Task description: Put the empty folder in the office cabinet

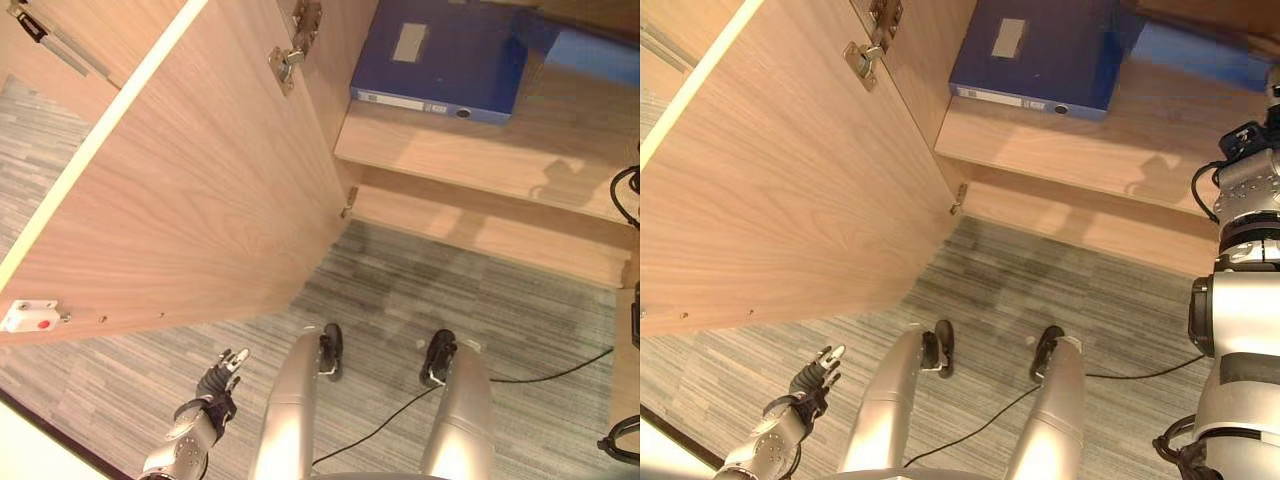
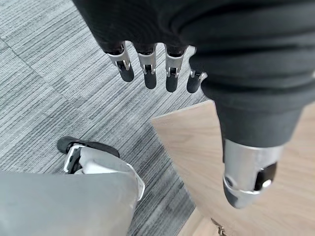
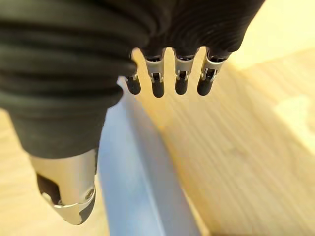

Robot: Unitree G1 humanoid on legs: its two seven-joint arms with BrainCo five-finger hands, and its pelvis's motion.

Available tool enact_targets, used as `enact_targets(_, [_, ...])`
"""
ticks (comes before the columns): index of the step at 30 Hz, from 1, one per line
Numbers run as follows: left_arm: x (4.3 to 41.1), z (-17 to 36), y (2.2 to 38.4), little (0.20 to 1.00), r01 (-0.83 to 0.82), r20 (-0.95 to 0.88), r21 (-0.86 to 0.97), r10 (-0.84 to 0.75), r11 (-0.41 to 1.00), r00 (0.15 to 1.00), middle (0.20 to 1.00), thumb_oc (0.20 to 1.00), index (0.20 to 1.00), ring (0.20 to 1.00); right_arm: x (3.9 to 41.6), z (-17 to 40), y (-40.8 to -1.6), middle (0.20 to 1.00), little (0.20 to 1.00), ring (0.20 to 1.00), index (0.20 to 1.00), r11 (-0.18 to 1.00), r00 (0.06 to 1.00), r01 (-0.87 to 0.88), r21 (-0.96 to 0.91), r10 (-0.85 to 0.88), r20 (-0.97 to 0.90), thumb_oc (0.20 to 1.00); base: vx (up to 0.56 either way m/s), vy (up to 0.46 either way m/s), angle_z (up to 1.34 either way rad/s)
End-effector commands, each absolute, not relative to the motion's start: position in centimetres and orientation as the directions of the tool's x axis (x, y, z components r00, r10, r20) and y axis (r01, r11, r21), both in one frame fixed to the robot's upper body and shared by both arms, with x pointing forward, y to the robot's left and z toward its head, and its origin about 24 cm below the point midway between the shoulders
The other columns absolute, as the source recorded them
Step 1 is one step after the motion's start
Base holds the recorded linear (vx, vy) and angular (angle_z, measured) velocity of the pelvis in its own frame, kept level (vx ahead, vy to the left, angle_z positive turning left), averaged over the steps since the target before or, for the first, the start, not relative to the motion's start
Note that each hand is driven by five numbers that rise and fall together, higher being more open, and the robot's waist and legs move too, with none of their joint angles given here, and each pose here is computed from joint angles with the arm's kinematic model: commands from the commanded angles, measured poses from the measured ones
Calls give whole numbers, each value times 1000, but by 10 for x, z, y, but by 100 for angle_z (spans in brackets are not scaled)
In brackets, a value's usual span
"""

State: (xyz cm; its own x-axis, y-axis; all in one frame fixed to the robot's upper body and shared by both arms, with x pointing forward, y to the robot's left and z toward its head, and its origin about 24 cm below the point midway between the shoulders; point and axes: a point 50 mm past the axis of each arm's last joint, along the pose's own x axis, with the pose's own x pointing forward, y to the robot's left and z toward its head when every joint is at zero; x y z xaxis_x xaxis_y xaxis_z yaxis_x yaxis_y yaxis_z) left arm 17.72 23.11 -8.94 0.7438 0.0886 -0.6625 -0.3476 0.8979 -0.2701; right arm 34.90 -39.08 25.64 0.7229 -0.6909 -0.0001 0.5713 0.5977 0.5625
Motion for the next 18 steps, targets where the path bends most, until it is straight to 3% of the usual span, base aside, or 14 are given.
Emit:
enact_targets(1, [157, -95, 258, 1000, -390, -694, -176, 167, 904, 700, 1000, 1000, 1000, 1000, 349, 285, -388, 1000, 1000, 1000, 1000, 646, 740, 507, 570, -666, 97, 1000, 0, 0, 0])
enact_targets(8, [158, -96, 260, 1000, -403, -696, -172, 179, 899, 696, 1000, 1000, 1000, 1000, 351, 275, -388, 1000, 1000, 1000, 1000, 648, 750, 535, 542, -660, 49, 1000, 0, 0, 0])
enact_targets(13, [157, -97, 263, 1000, -406, -700, -169, 181, 898, 691, 1000, 1000, 1000, 1000, 357, 274, -380, 1000, 1000, 1000, 1000, 739, 793, 537, 408, -606, 53, 1000, 0, 0, 0])
enact_targets(18, [153, -99, 265, 1000, -387, -708, -166, 164, 907, 687, 1000, 1000, 1000, 1000, 357, 279, -379, 1000, 1000, 1000, 1000, 815, 818, 563, 140, -573, 51, 1000, 0, 0, 0])
